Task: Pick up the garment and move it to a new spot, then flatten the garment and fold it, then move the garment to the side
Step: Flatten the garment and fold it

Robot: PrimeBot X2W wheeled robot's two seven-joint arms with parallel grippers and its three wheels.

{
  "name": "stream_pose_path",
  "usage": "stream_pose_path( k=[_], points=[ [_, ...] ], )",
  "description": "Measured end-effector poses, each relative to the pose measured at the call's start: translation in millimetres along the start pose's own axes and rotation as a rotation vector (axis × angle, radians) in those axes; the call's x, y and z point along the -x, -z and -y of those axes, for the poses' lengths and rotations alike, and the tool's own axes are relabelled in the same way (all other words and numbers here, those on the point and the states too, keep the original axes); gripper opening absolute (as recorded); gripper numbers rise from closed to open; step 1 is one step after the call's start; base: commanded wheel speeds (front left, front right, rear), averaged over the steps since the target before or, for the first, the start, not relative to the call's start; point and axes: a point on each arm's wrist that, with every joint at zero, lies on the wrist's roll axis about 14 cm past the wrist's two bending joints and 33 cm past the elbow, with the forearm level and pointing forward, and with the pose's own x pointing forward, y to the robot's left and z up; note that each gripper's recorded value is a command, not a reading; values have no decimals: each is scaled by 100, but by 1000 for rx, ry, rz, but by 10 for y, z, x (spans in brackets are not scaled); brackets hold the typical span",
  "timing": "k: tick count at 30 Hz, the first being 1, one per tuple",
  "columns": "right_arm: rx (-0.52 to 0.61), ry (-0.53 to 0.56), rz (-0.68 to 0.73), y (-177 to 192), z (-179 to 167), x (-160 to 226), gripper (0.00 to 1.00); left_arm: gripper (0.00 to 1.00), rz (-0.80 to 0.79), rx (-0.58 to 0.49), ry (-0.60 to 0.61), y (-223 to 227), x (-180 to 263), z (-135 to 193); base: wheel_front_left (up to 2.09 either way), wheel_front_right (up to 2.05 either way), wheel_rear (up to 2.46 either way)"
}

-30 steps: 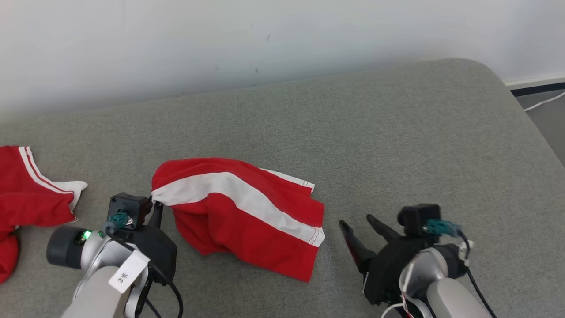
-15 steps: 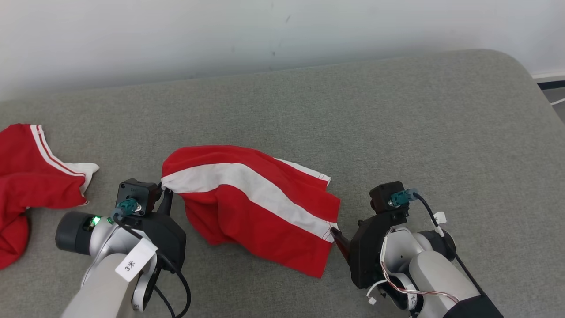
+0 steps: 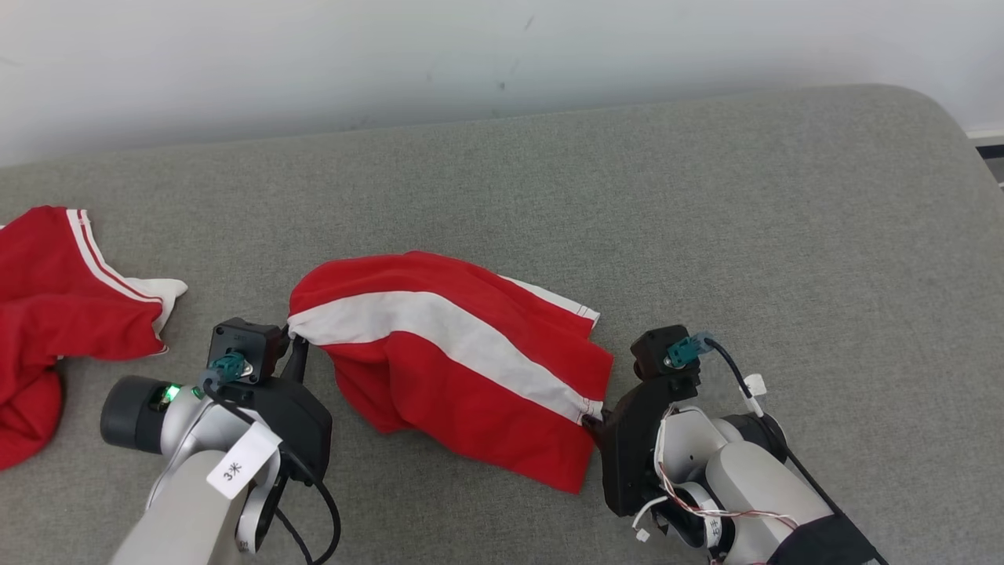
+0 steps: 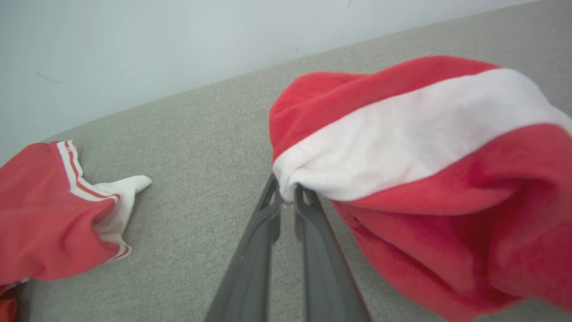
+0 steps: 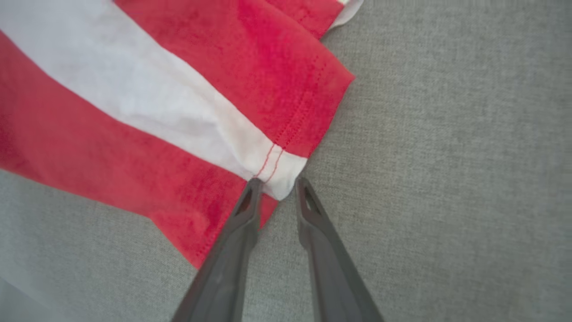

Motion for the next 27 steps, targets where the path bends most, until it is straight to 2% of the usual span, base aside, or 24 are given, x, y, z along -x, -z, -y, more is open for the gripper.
stream_pose_path(
  k=[1,4,12,16,20,23,27],
  points=[
    [-1,0,4,-16,0,0,25,0,0,0,0,0,2,0,0,0,0],
    [-5,2,13,-38,4,5,0,0,0,1,-2,-3,11,-1,0,0,0],
    [-26,20,105,-261,69,58,0,0,30,13,-8,-88,22,0,0,0,0],
    [-15,61,297,-865,196,205,0,0,111,37,-39,-340,-2,-90,0,0,0],
    [34,122,528,-1493,342,526,0,0,279,23,-69,-898,4,-211,0,0,0],
    [71,172,669,-1780,478,804,0,0,396,2,-76,-1245,75,-230,0,0,0],
    [97,153,803,-1961,393,1121,0,0,480,1,-74,-1458,194,-233,0,0,0]
  ],
)
